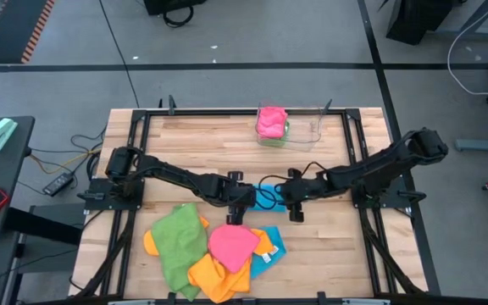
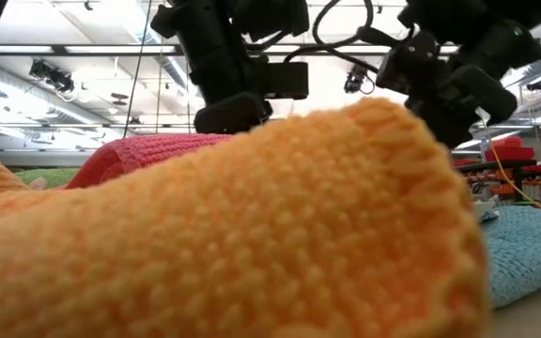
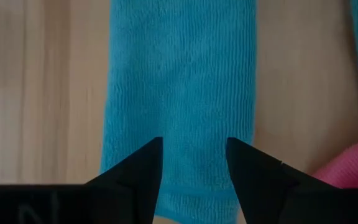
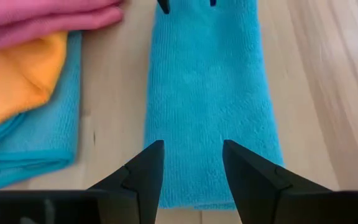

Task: Fold microfiber towels
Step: Fold the top blue towel

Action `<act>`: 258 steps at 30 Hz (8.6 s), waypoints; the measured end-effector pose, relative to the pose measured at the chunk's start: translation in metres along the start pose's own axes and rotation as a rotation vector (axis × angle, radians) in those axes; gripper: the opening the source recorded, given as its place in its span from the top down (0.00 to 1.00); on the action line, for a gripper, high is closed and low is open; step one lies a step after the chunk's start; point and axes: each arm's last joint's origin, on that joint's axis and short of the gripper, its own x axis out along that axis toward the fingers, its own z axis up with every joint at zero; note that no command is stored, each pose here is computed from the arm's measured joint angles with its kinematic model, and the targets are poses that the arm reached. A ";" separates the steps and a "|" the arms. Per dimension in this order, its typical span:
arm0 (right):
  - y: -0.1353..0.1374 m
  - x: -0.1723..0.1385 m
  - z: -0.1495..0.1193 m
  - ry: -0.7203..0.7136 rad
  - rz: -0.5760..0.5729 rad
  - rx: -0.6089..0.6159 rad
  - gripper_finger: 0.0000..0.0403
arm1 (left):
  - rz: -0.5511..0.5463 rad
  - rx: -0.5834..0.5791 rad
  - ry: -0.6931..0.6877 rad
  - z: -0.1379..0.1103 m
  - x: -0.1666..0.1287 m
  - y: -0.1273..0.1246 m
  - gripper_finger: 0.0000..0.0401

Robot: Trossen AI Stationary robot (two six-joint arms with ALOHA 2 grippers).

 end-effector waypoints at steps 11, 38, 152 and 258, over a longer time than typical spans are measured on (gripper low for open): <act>0.000 0.003 -0.008 -0.125 -0.106 0.016 0.57 | -0.018 -0.007 -0.132 0.012 -0.003 -0.011 0.51; 0.018 -0.003 -0.009 -0.188 -0.236 -0.052 0.57 | 0.214 0.259 -0.169 0.004 0.042 -0.060 0.38; 0.061 0.045 0.007 -0.017 -0.357 -0.285 0.91 | 0.159 -0.092 -0.288 0.020 0.033 -0.035 0.57; 0.084 0.000 0.011 0.481 -0.420 -1.723 0.96 | 0.087 -0.088 -0.263 0.019 0.022 -0.038 0.58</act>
